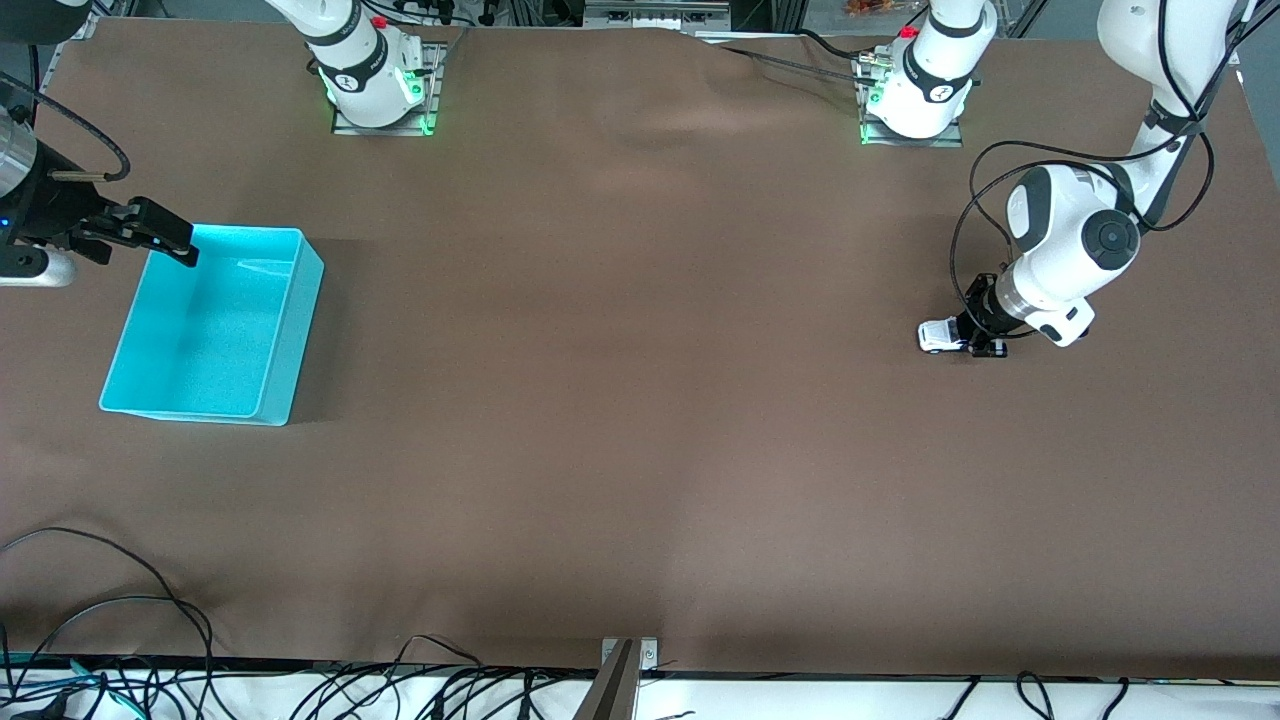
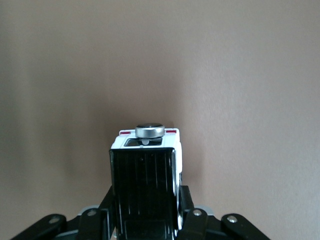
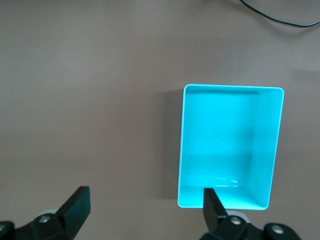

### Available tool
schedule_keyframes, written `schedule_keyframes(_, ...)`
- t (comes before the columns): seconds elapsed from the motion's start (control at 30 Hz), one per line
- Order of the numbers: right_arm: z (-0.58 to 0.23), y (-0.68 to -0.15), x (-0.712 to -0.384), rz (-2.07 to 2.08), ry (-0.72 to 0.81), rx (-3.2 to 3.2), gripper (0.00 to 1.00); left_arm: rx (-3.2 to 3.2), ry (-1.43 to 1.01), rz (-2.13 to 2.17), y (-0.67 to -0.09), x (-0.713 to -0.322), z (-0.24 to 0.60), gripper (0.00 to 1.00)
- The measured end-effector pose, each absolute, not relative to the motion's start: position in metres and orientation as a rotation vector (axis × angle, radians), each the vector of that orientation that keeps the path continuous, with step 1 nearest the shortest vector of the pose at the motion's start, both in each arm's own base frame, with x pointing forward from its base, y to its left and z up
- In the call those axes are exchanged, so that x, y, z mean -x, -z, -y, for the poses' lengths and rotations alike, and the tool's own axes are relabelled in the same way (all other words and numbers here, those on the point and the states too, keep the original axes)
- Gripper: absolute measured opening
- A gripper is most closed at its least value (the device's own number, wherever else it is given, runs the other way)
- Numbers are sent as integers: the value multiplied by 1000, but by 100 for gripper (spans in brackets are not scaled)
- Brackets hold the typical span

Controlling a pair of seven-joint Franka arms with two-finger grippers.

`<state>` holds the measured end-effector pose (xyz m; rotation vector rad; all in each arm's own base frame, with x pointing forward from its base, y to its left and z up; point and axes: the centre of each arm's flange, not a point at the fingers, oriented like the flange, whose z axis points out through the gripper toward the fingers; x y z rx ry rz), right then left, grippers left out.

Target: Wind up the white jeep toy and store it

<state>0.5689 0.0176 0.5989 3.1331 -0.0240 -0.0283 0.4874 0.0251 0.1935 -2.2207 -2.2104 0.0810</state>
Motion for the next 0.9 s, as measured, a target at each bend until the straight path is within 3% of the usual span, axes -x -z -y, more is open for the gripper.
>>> schedule_keyframes(0.9,-17,-599,-569,26,28,-3133,100,2284,-116,2162,-197,-487,40,52)
